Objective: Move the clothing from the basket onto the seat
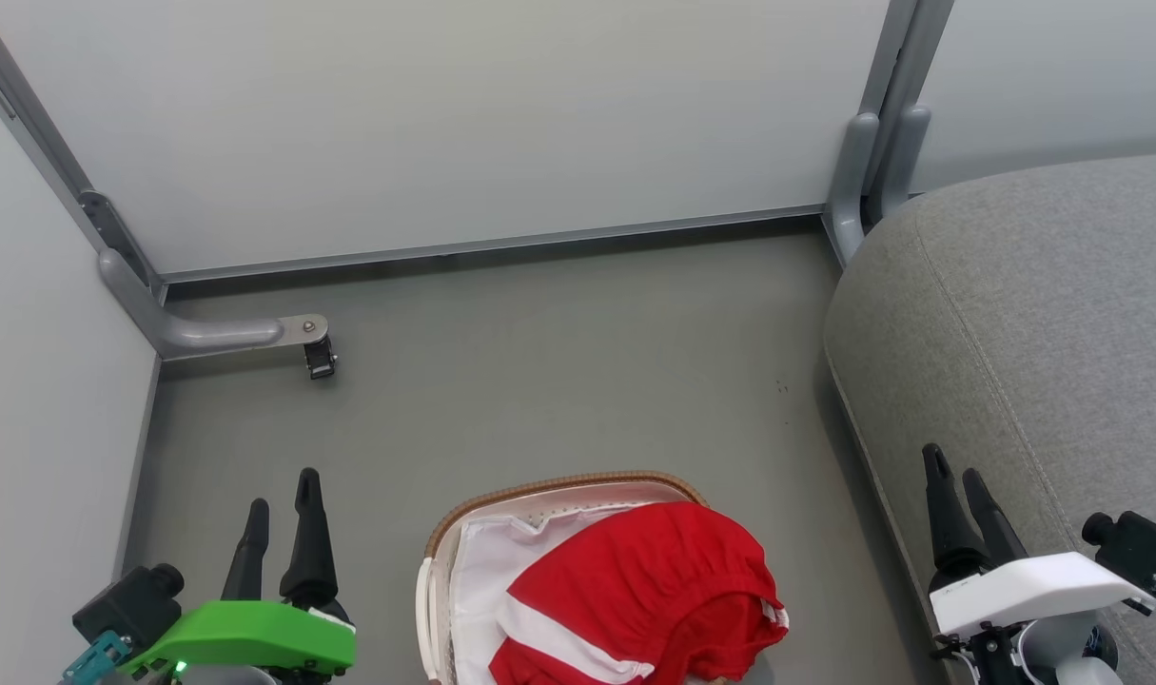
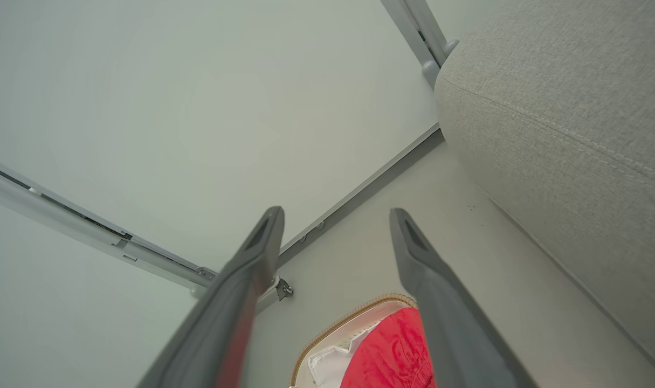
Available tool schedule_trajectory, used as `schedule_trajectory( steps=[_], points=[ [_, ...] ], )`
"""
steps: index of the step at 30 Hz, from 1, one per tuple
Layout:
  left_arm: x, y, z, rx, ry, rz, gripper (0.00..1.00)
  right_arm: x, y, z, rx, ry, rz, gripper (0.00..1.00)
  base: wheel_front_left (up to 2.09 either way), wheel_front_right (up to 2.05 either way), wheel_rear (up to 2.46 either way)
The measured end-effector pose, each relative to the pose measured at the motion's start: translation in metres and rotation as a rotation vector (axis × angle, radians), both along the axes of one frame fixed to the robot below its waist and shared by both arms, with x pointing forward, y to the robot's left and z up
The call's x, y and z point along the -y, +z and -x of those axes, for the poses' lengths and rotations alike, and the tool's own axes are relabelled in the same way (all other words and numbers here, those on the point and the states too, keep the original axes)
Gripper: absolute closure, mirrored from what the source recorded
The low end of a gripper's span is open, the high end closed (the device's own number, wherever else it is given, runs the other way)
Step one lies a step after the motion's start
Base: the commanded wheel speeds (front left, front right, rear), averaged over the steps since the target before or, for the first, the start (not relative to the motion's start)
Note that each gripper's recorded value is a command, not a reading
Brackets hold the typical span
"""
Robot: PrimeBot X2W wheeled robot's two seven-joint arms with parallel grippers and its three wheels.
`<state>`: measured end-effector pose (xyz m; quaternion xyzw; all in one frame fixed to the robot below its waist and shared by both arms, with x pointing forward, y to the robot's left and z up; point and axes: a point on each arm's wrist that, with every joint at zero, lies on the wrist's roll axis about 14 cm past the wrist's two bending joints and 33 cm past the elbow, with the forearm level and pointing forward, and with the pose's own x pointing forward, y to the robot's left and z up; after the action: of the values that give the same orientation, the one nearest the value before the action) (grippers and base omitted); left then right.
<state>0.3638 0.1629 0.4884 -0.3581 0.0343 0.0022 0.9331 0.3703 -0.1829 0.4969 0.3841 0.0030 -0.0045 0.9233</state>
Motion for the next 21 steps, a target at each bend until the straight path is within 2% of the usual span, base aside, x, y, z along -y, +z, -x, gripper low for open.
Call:
schedule_trajectory(
  steps=[21],
  points=[
    [0.013,-0.004,0.005,0.022,-0.040,-0.224,0.00,-0.010,-0.009,0.003,-0.004,0.037,0.243,0.00,0.00,0.00,0.00]
  ],
)
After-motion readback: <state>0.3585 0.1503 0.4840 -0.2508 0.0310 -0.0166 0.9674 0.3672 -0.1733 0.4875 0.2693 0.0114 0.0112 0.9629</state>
